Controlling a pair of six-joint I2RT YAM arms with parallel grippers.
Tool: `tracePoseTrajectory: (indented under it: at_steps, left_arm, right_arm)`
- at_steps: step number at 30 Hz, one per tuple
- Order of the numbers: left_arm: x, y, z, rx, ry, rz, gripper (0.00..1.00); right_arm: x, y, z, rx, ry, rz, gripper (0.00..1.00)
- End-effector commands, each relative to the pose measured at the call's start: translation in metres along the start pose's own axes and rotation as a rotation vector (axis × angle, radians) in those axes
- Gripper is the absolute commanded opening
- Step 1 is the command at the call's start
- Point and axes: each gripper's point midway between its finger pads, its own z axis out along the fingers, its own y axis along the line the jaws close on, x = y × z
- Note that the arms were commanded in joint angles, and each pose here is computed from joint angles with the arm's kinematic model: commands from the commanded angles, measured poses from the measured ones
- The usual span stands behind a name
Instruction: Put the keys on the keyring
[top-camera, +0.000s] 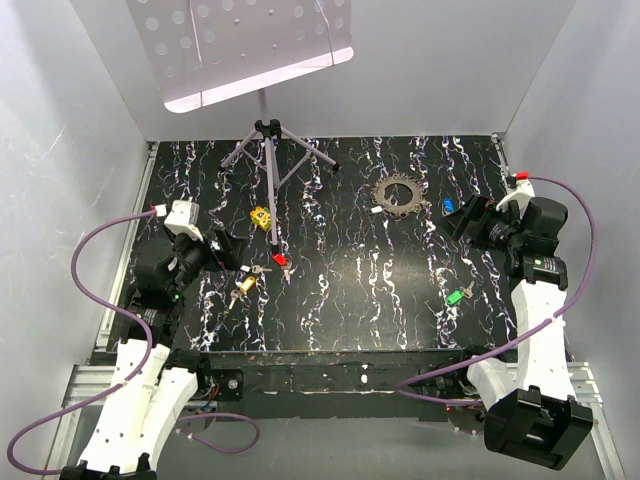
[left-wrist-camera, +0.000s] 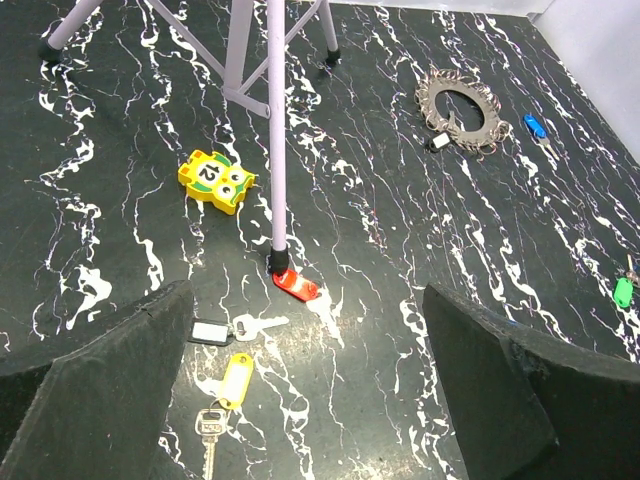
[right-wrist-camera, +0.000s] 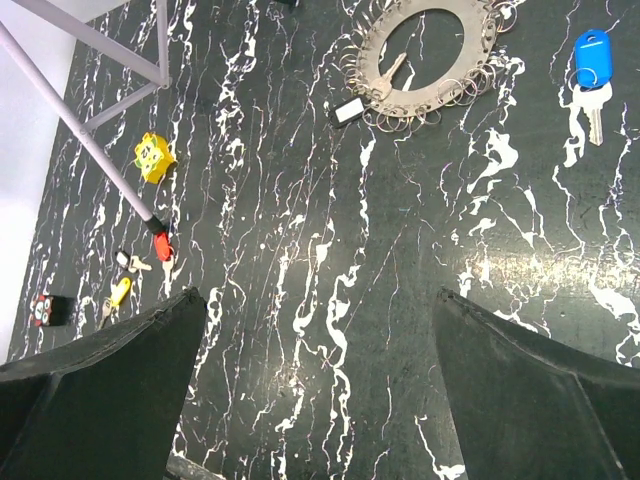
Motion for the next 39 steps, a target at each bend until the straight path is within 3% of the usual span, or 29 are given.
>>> tracePoseTrajectory:
  at_steps: [1, 10, 15, 17, 21, 24, 31, 39]
  left_arm:
    - [-0.005, -0.005, -0.003, 0.02, -0.005, -0.003, 1.0]
    - [-0.004, -0.007, -0.002, 0.034, 0.0, -0.003, 1.0]
    - [-0.002, -0.013, 0.0, 0.069, 0.009, -0.012, 1.0]
    - [-0.001, -0.024, 0.001, 0.131, 0.018, -0.029, 1.0]
    - [0.004, -0.052, 0.003, 0.297, 0.048, -0.104, 0.99]
    - [0.011, -0.059, 0.008, 0.327, 0.102, -0.206, 1.0]
    - [0.044, -0.043, 0.016, 0.172, 0.246, -0.441, 1.0]
    - [0.092, -0.021, 0.03, -0.062, 0.393, -0.402, 1.0]
  right_arm:
    - [-0.009, 0.006, -0.003, -0.021, -0.04, -0.024, 1.0]
    - [0.007, 0.025, -0.004, -0.189, 0.011, -0.147, 1.0]
    - [0.027, 0.05, -0.013, -0.416, 0.06, -0.351, 1.0]
    - [0.037, 0.062, -0.021, -0.503, 0.081, -0.429, 1.0]
    - [0.046, 0.065, -0.023, -0.538, 0.084, -0.45, 1.0]
    - [0.055, 0.065, -0.023, -0.568, 0.097, -0.45, 1.0]
    - [0.061, 0.06, -0.02, -0.567, 0.113, -0.445, 1.0]
    - [0.06, 0.052, -0.015, -0.52, 0.117, -0.447, 1.0]
